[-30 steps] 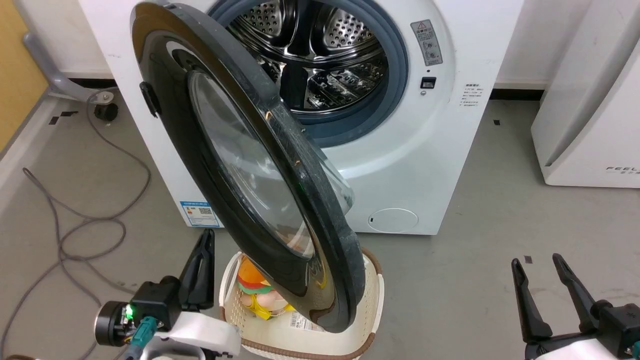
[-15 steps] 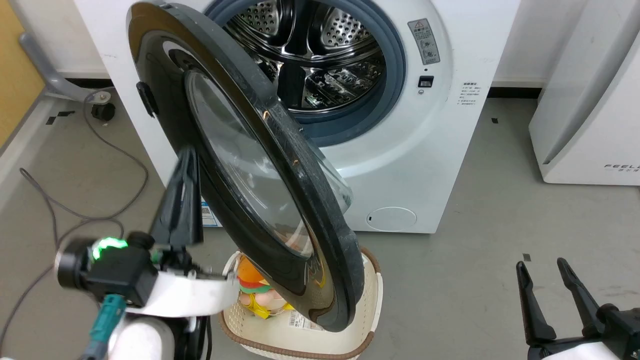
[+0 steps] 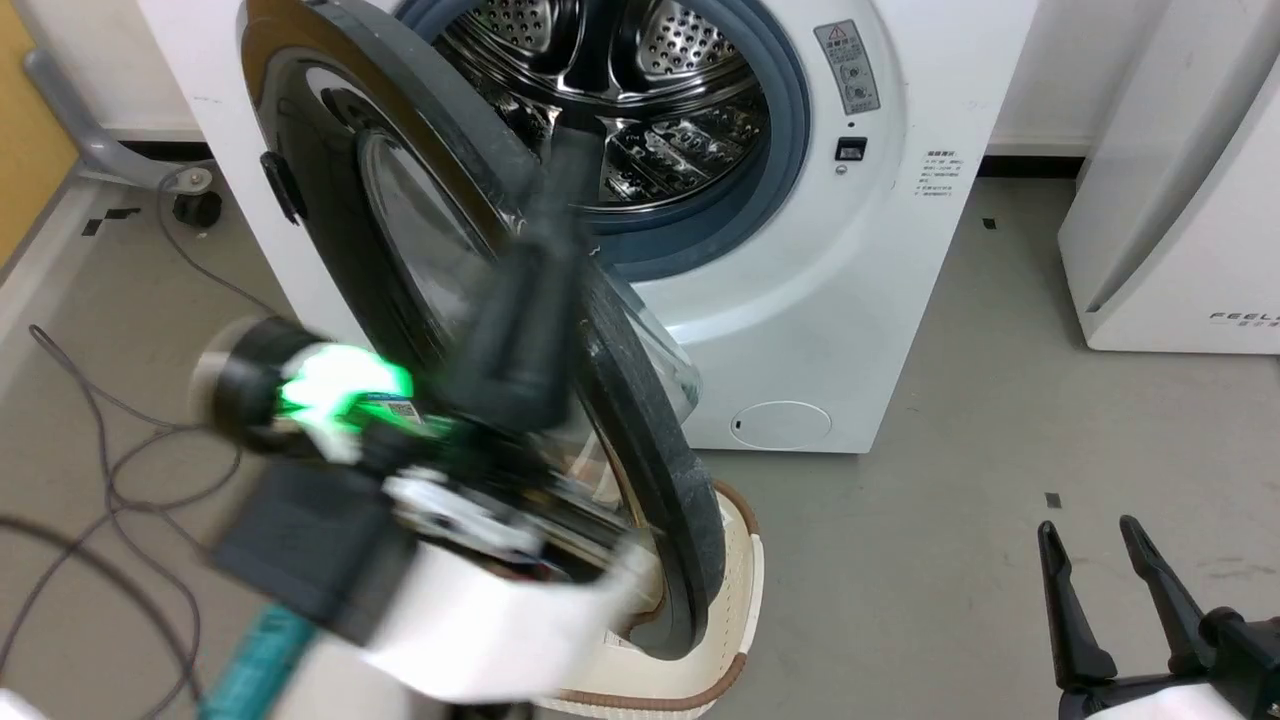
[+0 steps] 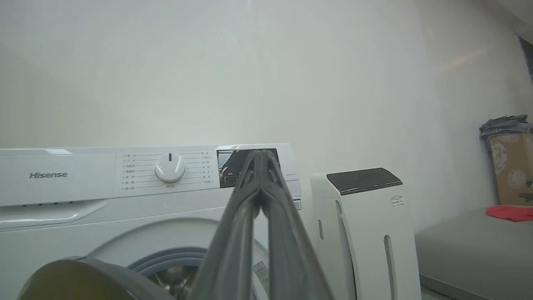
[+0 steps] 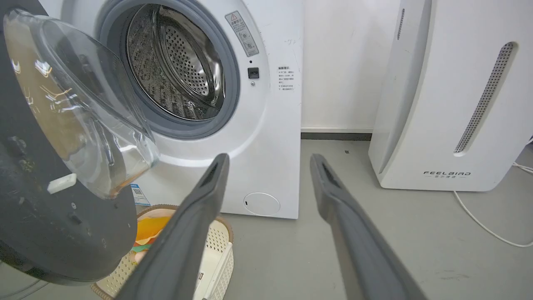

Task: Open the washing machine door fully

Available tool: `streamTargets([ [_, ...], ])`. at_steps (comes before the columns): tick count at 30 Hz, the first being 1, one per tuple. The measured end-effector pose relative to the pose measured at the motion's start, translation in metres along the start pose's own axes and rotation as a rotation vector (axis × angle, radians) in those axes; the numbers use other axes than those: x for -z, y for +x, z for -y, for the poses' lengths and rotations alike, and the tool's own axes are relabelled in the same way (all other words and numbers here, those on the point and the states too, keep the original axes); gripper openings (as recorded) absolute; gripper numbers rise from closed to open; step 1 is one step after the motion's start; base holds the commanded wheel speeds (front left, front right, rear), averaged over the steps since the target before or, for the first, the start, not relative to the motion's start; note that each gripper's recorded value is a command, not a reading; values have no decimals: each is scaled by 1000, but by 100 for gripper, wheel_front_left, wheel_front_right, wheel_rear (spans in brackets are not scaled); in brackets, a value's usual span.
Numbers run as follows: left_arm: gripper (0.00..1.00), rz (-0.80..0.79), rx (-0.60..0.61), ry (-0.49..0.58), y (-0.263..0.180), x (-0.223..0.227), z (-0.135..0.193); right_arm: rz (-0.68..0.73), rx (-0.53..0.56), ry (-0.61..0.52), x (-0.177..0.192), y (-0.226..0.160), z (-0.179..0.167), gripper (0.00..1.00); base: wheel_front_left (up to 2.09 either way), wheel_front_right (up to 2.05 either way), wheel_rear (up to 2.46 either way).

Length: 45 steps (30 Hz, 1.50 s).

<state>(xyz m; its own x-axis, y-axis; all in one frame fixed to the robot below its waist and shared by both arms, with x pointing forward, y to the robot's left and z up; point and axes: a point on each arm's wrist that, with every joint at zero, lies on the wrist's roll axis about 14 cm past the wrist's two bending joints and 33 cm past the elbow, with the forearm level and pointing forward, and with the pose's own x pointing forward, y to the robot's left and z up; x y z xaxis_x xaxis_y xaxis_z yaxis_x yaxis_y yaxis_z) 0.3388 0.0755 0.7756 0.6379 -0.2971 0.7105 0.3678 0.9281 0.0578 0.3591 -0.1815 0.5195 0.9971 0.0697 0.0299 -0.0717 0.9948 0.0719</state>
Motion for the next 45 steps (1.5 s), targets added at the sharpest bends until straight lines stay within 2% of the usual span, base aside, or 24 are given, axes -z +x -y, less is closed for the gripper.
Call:
streamTargets([
  [5,0,-92,138,-133,-1,15,49,-9,-1,2,3,1,0,100,0,0,0],
  [10,0,-242,243,-215,-14,40,88,-17,-4,10,4,1,-2,100,0,0,0],
  [19,0,-647,347,-356,-87,111,138,-31,-11,13,8,1,-4,100,0,0,0],
  [23,0,-788,313,-350,-116,143,134,-46,-14,20,12,0,-5,100,0,0,0],
  [27,0,-824,240,-324,-123,163,119,-54,-15,22,15,1,-5,100,0,0,0],
  [37,0,-777,111,-284,-107,188,90,-68,-18,26,20,1,-6,100,0,0,0],
  [45,0,-782,22,-293,-112,197,78,-80,-26,28,23,0,-9,100,0,0,0],
])
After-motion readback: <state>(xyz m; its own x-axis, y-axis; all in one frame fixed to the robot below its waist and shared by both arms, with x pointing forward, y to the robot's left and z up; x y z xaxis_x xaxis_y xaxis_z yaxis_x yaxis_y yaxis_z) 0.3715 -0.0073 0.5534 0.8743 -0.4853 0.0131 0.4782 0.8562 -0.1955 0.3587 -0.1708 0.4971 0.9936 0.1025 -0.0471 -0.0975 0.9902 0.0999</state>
